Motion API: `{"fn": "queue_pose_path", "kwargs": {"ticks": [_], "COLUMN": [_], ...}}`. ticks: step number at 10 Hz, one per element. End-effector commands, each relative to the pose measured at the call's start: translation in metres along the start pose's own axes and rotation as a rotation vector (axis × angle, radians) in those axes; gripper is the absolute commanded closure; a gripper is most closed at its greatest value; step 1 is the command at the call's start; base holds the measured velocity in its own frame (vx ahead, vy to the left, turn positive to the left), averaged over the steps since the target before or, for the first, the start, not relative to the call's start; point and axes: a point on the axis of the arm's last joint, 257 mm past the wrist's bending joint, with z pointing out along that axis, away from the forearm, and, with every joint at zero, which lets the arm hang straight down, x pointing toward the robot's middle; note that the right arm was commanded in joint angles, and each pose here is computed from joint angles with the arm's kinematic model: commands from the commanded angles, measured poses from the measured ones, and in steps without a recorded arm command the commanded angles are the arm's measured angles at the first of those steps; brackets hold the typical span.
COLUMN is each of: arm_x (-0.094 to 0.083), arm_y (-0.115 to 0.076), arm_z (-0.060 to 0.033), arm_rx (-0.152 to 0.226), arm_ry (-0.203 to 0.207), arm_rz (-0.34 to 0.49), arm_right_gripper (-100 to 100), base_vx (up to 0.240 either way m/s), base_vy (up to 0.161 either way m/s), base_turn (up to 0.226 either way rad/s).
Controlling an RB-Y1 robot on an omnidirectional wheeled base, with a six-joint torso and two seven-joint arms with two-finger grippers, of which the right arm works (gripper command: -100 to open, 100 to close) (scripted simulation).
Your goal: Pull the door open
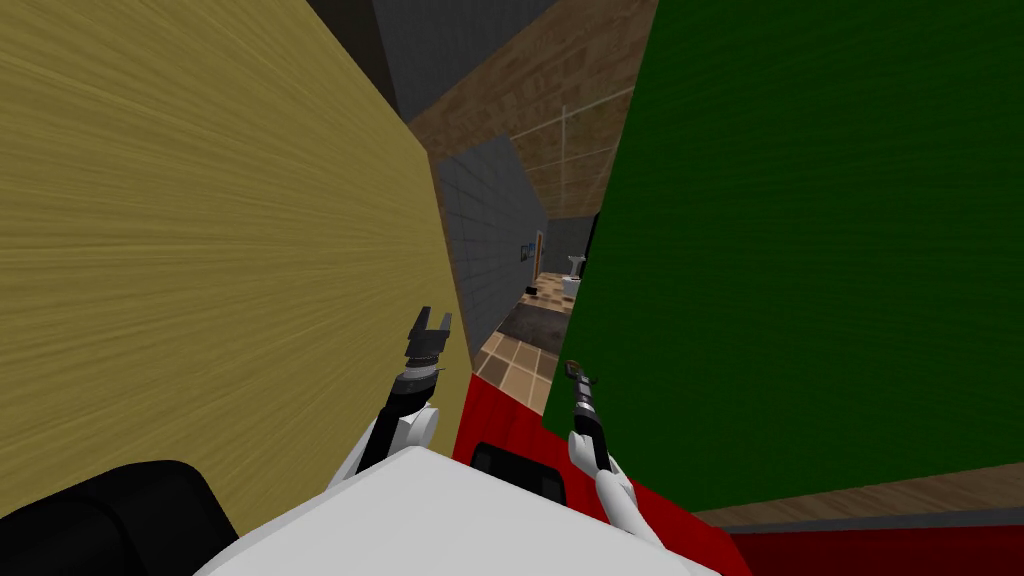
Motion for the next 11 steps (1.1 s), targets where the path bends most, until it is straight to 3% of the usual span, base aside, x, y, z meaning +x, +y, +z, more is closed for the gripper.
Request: {"fn": "queue_pose_path", "kwargs": {"ticks": [1, 8, 11], "arm_x": [-0.0064, -0.0127, -0.0158], "arm_y": [-0.0045, -0.007, -0.0088], "arm_z": [-0.0025, -0.002, -0.0024], "arm_rx": [0.01, 0.018, 0.024], "arm_ry": [-0.003, 0.03, 0.065], "arm_rz": [-0.005, -0.019, -0.026], "arm_right_gripper": [100, 100, 100], "base_vx": [-0.202, -0.199, -0.173], "base_vy": [0.007, 0.017, 0.02], "base_turn": [-0.023, -0.082, -0.185]}}
